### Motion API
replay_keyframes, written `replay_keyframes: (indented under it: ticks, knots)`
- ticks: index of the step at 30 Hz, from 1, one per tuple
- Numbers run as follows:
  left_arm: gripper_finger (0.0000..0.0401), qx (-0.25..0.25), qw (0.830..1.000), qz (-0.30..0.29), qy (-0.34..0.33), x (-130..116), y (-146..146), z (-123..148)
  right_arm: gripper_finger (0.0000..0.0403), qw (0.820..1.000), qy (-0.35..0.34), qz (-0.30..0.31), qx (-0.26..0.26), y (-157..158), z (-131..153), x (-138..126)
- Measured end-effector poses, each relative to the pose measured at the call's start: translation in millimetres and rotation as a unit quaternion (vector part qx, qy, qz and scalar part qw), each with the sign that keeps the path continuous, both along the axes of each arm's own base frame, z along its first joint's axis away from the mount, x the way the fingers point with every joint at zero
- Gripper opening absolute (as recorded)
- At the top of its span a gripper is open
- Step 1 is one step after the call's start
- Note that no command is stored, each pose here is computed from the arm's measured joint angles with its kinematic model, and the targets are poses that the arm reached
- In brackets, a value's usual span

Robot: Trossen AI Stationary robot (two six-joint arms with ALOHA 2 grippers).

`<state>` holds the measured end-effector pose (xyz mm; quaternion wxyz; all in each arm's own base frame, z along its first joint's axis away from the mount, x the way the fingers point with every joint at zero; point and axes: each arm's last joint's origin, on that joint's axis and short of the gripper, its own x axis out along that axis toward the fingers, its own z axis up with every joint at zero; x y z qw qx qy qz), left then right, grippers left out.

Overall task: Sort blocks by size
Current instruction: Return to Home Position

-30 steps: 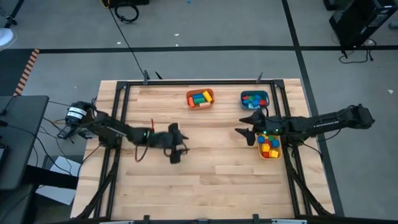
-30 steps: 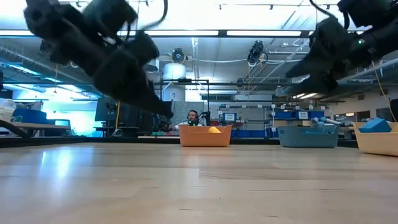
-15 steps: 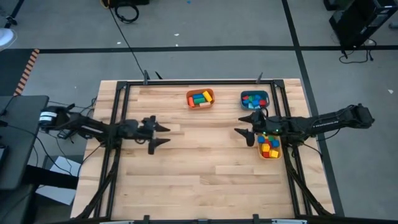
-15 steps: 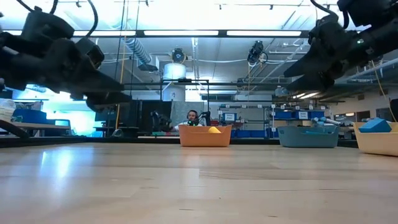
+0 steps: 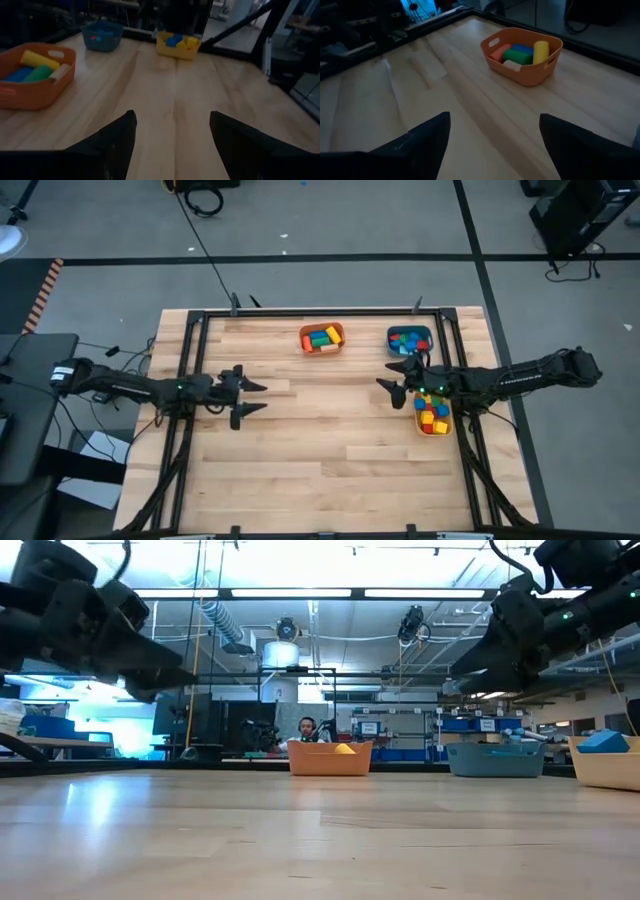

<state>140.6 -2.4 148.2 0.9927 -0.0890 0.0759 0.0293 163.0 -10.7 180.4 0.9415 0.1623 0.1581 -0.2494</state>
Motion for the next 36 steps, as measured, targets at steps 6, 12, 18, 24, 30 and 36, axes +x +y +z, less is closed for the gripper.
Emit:
replay_keyframes:
  ticks: [6,12,18,24,30,36]
  knots:
    - [0.0261,0.010,0.998,-0.017,-0.054,-15.1,-0.4,14.9,0.0319,1.000,0.004,0.011,0.003,0.6,-0.6,0.0]
    - [0.0261,0.008,0.997,-0.022,-0.073,-33.0,-0.1,18.6,0.0319,0.999,0.017,0.029,-0.011,1.3,-1.5,-0.1]
    - [0.0261,0.008,0.996,-0.022,-0.087,-43.6,0.2,19.4,0.0323,0.999,0.018,0.030,-0.013,1.3,-1.5,-0.2]
    - [0.0261,0.008,0.996,-0.017,-0.086,-43.8,0.5,20.0,0.0319,0.999,0.022,0.030,-0.013,1.3,-2.3,-0.3]
    - [0.0261,0.006,0.996,-0.014,-0.091,-43.4,0.6,21.1,0.0320,0.999,0.028,0.030,-0.012,1.3,-3.3,-0.7]
    - [0.0261,0.006,0.995,-0.014,-0.100,-43.5,0.6,22.8,0.0322,0.998,0.046,0.032,-0.006,5.5,-10.7,-4.3]
